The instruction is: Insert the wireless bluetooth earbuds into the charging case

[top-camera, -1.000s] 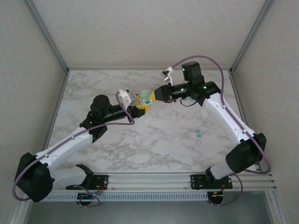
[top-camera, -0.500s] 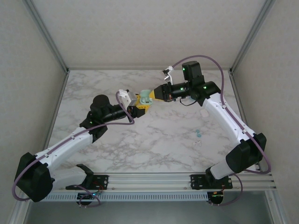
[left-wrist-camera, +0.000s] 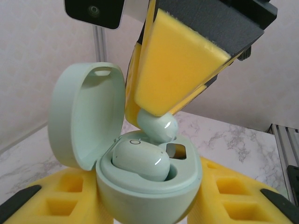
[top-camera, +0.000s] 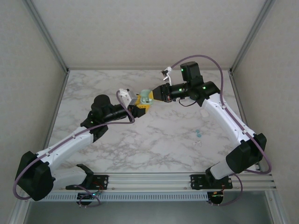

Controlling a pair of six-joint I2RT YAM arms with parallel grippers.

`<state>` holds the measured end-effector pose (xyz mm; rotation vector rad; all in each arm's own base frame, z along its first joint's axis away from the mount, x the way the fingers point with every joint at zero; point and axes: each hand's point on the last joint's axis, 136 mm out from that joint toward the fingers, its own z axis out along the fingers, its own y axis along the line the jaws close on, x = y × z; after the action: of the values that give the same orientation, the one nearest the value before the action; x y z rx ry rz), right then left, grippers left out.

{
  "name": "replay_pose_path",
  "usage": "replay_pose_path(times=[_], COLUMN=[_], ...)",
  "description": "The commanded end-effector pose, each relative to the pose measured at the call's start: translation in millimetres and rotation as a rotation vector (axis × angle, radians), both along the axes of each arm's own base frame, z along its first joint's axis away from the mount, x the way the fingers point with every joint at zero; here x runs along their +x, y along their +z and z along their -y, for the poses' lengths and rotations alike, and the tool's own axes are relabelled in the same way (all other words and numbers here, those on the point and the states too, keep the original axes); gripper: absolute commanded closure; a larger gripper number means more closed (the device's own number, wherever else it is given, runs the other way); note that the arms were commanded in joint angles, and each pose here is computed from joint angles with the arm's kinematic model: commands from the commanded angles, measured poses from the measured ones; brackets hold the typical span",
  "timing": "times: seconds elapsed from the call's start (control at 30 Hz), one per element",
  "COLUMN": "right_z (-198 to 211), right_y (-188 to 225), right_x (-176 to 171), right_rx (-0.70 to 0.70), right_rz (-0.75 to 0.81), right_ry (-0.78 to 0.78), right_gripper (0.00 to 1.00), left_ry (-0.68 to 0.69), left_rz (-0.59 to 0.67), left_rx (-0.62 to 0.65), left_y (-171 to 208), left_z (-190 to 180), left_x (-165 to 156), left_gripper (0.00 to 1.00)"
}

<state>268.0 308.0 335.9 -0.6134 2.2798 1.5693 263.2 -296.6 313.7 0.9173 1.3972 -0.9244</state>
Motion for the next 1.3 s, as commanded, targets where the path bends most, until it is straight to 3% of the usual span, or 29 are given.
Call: replay_pose_path(times=[0.0,0.37,0.67,0.87,1.07,1.27], right_z=[2,8,14,27,30,13], right_y=[-1,17,34,63,53,23], right_x=[5,4,-1,4,38,44], right_rx=[-0.040,-0.038,-0.027,0.003,-0.051,-0.117], right_rz=[0.029,0.071,0.119,0.212,0.126,0.014], right_ry=[-0.040,-0.079,-0.098,-0.215,-0.376,-0.297], right_gripper=[0.71,0.60,0.57,0.52,0.50,0.48], left_ry=[-0.035,-0.029,-0.022,-0.007,-0.015,-0.018], left_rz=[0.102,0.101,0.093,0.102,0.117,0.128], left_rx=[-0.081,-0.070,-0.051,0.004,0.006,-0.013], left_y=[38,35,29,21,25,33], left_z=[3,3,2,0,-1,0], left_x=[-11,-10,-10,-9,-12,-14], left_gripper=[0.76,0.76,0.76,0.77,0.76,0.77])
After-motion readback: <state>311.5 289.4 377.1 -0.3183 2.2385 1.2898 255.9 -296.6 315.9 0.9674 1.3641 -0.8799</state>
